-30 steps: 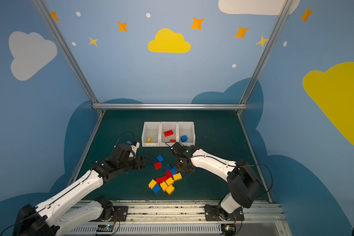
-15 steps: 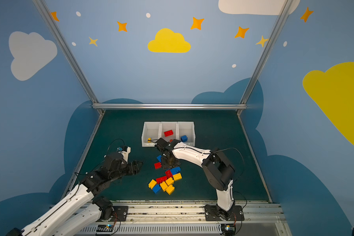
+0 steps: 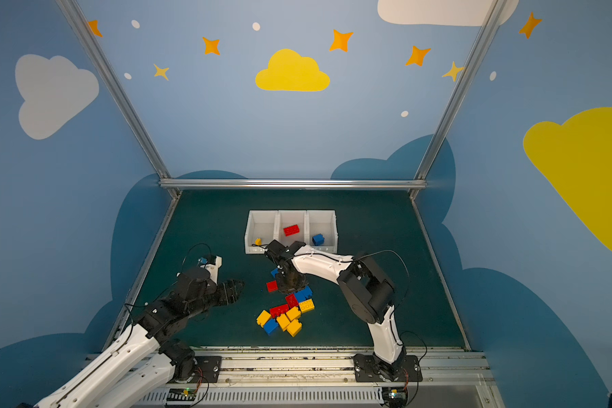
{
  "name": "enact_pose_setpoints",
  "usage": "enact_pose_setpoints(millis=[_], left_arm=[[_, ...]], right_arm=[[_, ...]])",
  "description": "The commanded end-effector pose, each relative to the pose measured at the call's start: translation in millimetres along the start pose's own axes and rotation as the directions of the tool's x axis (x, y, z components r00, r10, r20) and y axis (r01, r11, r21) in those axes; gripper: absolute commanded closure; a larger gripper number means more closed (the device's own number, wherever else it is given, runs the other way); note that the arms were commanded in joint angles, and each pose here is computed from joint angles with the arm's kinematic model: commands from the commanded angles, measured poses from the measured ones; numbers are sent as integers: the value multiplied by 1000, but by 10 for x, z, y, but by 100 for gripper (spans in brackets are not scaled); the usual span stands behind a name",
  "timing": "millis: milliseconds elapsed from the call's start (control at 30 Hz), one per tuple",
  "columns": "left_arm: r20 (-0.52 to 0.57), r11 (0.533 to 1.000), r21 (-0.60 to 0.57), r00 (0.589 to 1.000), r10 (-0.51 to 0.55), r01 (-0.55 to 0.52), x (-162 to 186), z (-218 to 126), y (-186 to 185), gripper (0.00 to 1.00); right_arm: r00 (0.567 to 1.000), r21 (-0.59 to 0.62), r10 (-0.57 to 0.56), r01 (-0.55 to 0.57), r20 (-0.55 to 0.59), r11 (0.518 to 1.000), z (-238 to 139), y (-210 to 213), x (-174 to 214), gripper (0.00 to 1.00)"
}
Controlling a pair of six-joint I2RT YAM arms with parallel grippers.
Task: Sort the legos into containers by color
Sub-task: 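Carry the blue brick with the right gripper to the compartment nearest it and release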
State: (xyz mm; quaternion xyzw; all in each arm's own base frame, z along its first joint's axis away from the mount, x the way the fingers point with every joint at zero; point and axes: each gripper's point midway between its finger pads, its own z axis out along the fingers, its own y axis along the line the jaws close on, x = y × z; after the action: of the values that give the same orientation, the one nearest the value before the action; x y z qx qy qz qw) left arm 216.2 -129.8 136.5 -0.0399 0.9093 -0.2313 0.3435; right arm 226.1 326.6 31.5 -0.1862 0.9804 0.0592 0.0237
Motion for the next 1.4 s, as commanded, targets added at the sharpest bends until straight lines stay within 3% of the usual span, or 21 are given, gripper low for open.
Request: enact_pose_setpoints(millis=[0,367,567,800,1100,1367], left_arm=[[-6,1000,-8,1000,-6,6,14,10,21,27],[-10,1000,-10,1000,-11,11,19,10,26,27],[-12,1000,-14,1000,-12,12,35,18,39,26],[-12,1000,-7,1000,-21,21,50,31,37,26],[-6,999,-4,999,-39,39,67,-8,51,26],[16,998,-7,998,-61,61,93,-45,103,26]], right_arm=[[1000,2,-2,2,-7,1000,0,11,-23,66],[999,-5,-20,20,25,1000,-223,-14,-62,71],[991,-2,-55,55,122,998,-800,-250,-319,71],[971,22,-4,-2,239,1000,-1301,-864,-809,71],[951,30,132,-146,279,989,-1232,-1540,-1454,71],[949,31,210,-223,234,974,-973,-1827,-1673,70]])
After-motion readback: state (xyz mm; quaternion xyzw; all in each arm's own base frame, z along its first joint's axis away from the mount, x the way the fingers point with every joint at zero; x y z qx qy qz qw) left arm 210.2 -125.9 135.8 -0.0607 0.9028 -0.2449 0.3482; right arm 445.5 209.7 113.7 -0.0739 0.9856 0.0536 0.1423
